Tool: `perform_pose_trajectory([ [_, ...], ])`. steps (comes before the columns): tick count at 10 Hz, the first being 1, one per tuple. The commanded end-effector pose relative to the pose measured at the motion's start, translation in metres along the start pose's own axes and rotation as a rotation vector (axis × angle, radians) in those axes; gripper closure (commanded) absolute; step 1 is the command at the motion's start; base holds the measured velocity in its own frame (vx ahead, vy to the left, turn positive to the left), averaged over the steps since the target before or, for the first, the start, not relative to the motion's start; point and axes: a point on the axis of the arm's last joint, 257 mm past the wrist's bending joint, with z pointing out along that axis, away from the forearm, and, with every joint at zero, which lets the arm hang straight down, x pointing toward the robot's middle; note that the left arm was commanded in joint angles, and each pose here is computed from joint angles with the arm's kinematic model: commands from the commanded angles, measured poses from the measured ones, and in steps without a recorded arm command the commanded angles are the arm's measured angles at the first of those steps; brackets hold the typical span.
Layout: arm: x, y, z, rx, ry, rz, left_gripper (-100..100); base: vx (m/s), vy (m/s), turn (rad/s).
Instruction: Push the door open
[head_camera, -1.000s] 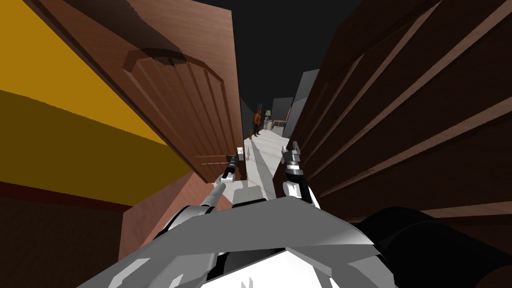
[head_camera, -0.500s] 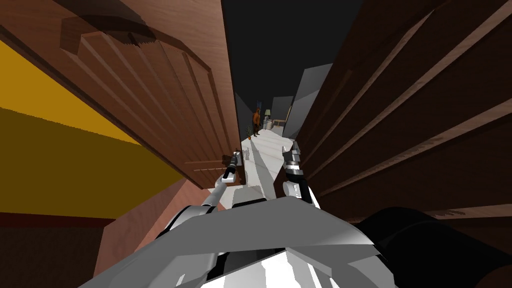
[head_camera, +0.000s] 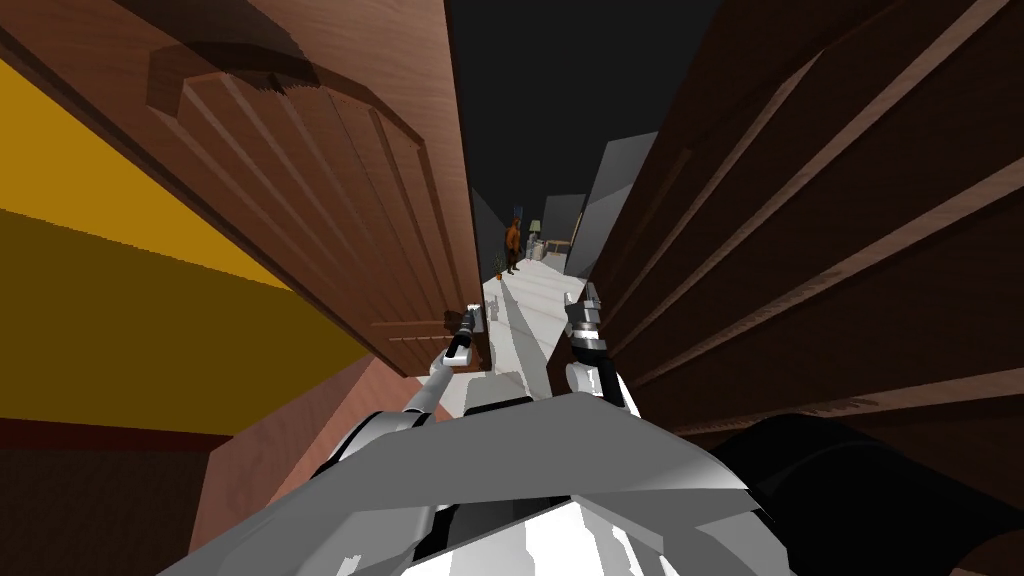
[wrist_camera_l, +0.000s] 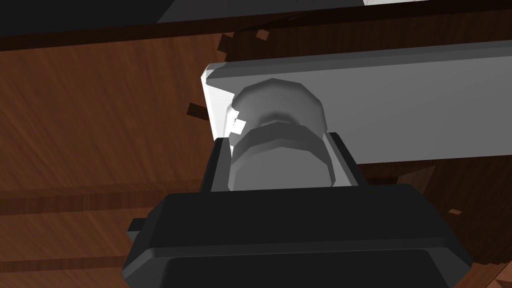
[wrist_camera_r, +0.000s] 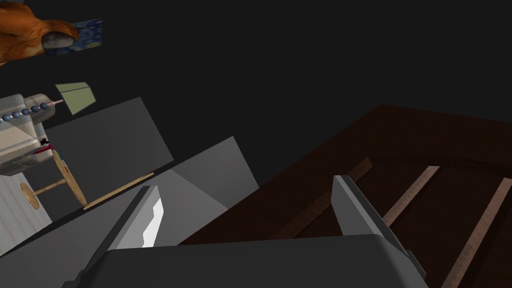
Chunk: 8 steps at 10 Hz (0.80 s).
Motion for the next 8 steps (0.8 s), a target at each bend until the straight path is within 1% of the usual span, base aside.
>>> perform_pose_trajectory([
  [1,0.000,-0.003,0.0010,0.005,0.000,-0.001,100,-0.005,-0.001,0.002],
  [2,-0.009,-0.001,0.0005,0.003,-0.019,0.010,100,0.033,0.002,-0.004],
  [8,-0.031,-0.005,0.0024,0.014,-0.078,0.029,100,0.082,-0.005,-0.001],
])
